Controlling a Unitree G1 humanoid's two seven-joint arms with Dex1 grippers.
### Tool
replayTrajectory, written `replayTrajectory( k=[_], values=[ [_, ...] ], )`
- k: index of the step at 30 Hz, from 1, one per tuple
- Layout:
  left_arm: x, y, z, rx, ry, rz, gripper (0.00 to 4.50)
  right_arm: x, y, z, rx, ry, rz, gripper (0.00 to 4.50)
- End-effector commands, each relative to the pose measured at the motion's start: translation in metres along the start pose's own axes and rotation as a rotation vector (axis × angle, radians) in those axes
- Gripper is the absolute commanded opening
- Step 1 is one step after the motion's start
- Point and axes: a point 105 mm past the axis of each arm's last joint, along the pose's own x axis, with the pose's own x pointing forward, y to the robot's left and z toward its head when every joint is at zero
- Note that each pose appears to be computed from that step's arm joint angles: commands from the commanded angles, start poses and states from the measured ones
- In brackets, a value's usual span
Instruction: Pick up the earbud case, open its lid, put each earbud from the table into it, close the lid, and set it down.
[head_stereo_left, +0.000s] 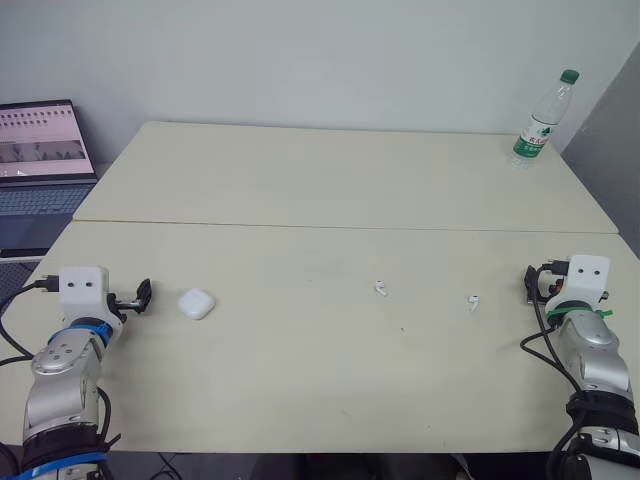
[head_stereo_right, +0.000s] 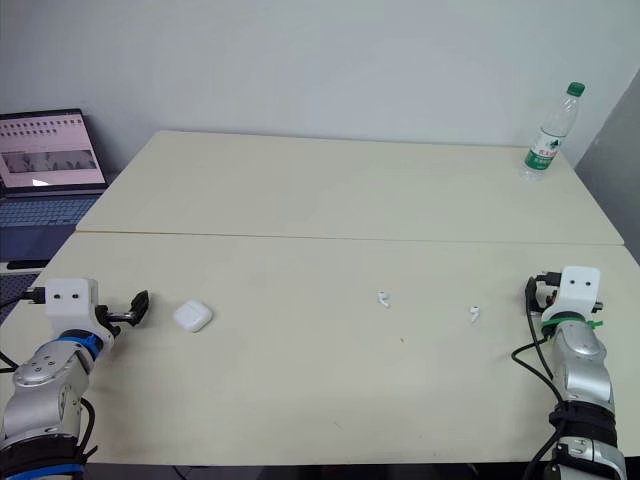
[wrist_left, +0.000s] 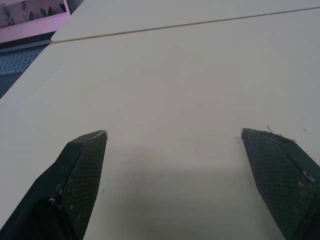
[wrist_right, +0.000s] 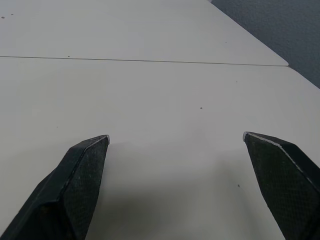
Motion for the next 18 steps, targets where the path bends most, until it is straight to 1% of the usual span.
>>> replayTrajectory(
  k=[1,14,18],
  values=[
    [-0.0019,0.0103,0.0201,0.011,-0.067,0.033,4.49,0.0021,-0.0129,0.0194,-0.005,-0.067,-0.038,4.5],
    [-0.0028,0.0117,0.0201,0.009,-0.077,0.035,4.49,0.001,-0.0207,0.0225,-0.012,-0.069,-0.049,4.5],
    [-0.0034,0.0099,0.0287,-0.005,-0.103,0.006,4.49,-0.0001,-0.0181,0.0242,-0.018,-0.079,-0.038,4.5]
  ],
)
